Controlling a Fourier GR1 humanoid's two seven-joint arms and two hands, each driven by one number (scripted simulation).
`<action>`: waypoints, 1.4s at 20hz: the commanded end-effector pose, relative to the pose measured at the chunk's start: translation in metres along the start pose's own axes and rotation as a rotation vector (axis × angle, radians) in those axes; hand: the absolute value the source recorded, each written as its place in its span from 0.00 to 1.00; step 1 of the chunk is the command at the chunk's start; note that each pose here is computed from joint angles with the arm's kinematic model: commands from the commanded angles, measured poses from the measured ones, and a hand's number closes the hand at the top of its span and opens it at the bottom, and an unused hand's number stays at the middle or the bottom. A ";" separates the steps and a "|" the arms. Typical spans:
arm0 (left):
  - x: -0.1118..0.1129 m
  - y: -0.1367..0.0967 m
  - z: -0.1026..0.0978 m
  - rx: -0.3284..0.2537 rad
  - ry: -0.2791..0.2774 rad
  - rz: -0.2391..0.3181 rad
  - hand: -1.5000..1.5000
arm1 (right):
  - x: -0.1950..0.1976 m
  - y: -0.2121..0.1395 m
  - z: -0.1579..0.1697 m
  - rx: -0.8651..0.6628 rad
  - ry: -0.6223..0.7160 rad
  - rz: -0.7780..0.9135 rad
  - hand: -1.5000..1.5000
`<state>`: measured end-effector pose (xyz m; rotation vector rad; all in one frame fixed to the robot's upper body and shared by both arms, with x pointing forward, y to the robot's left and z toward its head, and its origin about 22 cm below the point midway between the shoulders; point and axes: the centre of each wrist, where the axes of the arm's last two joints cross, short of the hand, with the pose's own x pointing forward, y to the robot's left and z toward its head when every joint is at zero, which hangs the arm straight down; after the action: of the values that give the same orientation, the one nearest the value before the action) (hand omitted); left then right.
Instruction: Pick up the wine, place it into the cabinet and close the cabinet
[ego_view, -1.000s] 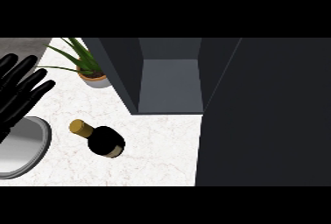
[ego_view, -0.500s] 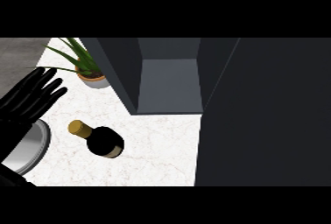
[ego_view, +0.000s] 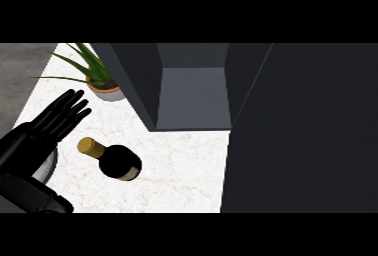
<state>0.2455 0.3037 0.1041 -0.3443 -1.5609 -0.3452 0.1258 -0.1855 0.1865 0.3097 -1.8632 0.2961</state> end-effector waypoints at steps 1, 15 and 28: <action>-0.016 0.003 -0.014 0.014 0.012 -0.014 0.00 | 0.046 -0.001 0.044 0.015 -0.092 -0.022 0.00; -0.098 0.026 -0.034 0.044 0.077 -0.023 0.00 | 0.039 0.001 0.036 0.019 -0.079 -0.006 0.00; -0.157 0.012 -0.023 -0.002 0.117 -0.002 0.00 | 0.045 0.001 0.039 0.000 -0.091 -0.002 0.00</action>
<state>0.2819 0.3081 -0.0350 -0.3075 -1.4416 -0.3549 0.1232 -0.1877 0.1841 0.2951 -1.8627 0.3122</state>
